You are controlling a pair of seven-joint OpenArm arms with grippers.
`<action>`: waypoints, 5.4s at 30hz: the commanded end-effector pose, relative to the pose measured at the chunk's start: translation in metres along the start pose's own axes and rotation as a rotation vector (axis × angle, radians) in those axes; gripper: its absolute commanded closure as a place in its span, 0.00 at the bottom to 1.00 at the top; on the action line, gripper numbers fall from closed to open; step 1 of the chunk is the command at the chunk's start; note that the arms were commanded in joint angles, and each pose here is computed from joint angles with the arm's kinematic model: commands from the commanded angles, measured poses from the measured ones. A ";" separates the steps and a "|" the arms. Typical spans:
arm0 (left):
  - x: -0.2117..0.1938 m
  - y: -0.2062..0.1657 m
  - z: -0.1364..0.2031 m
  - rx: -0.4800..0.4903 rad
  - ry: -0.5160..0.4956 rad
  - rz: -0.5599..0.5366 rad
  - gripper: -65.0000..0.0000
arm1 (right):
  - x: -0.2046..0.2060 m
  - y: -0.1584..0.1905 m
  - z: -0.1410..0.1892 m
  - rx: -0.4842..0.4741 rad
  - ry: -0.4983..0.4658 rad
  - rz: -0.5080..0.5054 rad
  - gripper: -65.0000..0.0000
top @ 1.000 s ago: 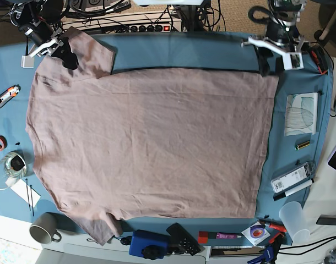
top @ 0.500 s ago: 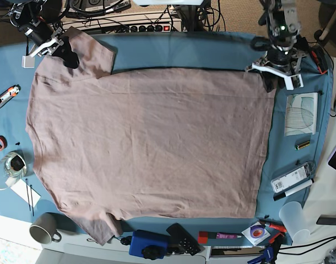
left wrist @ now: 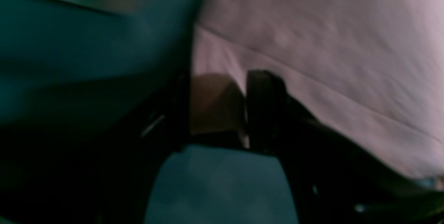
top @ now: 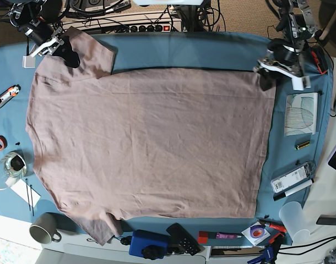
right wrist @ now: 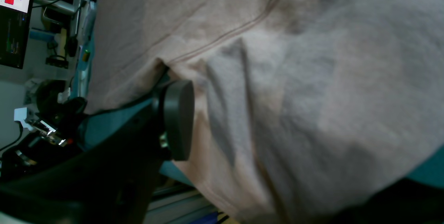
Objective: Fold the T-shirt properly
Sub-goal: 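Lift the shoulder edge with both grippers and fold it over the shirt body, then lay the folded edge down mid-shirt with both grippers and release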
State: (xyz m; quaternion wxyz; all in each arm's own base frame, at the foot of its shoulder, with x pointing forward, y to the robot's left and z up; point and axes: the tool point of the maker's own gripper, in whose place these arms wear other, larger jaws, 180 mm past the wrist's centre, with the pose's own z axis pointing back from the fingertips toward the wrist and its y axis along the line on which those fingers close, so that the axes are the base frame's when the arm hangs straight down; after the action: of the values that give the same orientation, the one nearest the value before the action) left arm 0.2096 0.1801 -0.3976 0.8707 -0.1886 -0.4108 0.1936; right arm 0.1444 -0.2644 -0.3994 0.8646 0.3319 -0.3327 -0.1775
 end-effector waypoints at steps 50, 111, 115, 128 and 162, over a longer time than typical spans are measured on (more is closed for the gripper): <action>-0.009 0.007 0.083 0.044 0.017 -0.086 1.00 | 0.015 0.004 0.115 -0.261 0.038 0.197 1.00; 0.099 -0.022 -0.038 0.032 -0.168 -0.388 1.00 | 0.185 0.014 -0.045 -0.356 -0.131 0.589 1.00; 0.104 -0.024 -0.053 0.005 -0.167 -0.365 1.00 | 0.196 0.007 -0.057 -0.344 -0.136 0.532 1.00; 0.119 -0.060 -0.099 -0.046 -0.143 -0.448 1.00 | 0.215 0.005 -0.071 -0.334 -0.165 0.493 1.00; 0.148 -0.073 -0.102 -0.039 -0.212 -0.492 0.75 | 0.267 0.041 -0.056 -0.309 -0.326 0.556 0.74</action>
State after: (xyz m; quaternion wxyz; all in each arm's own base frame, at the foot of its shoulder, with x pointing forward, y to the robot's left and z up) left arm 0.3785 0.1681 -0.3493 0.8582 -0.0834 -0.5064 -0.0130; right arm 0.3678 -0.3429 -0.3071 0.8740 0.0697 -0.4791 -0.0410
